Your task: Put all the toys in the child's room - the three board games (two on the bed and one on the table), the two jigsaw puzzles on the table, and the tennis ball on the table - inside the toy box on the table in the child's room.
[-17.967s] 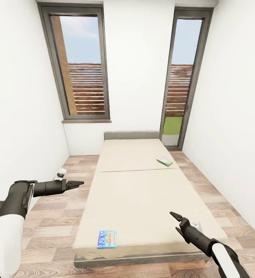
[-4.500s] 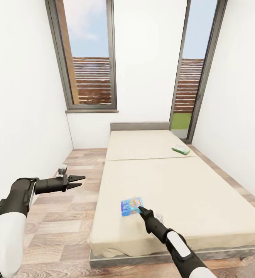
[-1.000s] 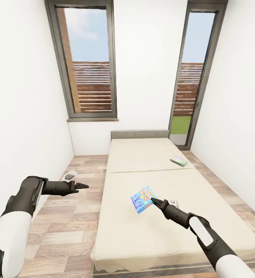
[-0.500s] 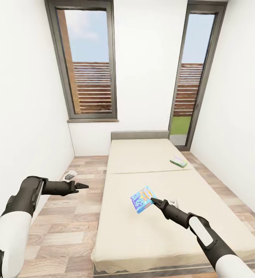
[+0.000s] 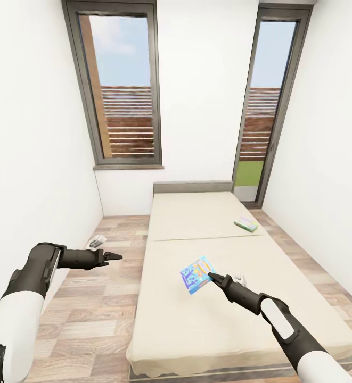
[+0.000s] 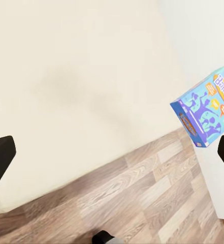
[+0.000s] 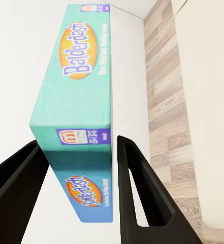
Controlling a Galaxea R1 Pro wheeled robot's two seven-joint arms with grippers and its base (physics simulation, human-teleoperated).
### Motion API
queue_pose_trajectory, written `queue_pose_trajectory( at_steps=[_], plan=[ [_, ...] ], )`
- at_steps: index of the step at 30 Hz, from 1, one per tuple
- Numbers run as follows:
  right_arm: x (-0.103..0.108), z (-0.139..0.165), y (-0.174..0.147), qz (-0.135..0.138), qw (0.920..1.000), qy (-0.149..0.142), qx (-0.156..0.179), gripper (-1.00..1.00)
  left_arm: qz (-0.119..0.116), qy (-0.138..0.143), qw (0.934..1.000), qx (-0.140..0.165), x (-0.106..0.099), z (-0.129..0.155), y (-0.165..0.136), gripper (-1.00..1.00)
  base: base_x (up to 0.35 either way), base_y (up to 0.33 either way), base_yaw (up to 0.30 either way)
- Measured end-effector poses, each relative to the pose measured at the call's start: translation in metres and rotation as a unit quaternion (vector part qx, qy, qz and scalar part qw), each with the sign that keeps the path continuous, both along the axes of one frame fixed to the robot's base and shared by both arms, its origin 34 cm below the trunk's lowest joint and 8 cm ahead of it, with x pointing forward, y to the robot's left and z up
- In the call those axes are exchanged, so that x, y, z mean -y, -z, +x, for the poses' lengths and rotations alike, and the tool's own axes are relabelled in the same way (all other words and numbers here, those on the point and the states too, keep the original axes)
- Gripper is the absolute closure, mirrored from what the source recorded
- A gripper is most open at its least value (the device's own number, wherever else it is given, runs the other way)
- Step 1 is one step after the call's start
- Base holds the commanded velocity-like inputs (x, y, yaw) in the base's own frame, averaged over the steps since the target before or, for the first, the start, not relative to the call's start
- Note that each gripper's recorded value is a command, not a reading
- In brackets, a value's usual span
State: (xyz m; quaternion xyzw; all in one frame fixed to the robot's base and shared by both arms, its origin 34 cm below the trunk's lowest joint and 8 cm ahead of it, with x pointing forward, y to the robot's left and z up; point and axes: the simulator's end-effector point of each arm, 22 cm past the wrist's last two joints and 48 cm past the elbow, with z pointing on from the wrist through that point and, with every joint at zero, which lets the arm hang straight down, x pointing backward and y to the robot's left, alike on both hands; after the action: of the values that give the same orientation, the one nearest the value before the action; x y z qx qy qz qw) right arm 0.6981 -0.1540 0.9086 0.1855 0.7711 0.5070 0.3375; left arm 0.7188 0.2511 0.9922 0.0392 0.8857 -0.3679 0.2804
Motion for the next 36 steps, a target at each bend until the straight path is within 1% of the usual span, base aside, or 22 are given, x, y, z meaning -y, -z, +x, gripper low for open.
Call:
queue_pose_trajectory(
  at_steps=[10,15,24,36],
  plan=[
    [0.001,-0.002,-0.012,-0.001,1.0,0.0,0.0,1.0,0.0,0.0,1.0,-0.001,0.0,-0.002,-0.011,-1.0,0.0,0.0,0.0],
    [-0.004,-0.004,-0.017,0.002,1.0,-0.001,0.0,1.0,0.0,0.0,1.0,-0.001,0.0,-0.004,-0.016,-1.0,0.0,0.0,0.0],
    [0.0,-0.006,-0.026,0.0,1.0,0.0,0.0,1.0,-0.001,0.001,1.0,-0.001,0.002,-0.006,-0.026,-1.0,0.0,0.0,0.0],
    [-0.005,-0.01,-0.038,0.003,1.0,-0.002,0.0,1.0,-0.001,0.002,1.0,-0.001,0.003,-0.01,-0.037,-1.0,0.0,0.0,0.0]
  ],
)
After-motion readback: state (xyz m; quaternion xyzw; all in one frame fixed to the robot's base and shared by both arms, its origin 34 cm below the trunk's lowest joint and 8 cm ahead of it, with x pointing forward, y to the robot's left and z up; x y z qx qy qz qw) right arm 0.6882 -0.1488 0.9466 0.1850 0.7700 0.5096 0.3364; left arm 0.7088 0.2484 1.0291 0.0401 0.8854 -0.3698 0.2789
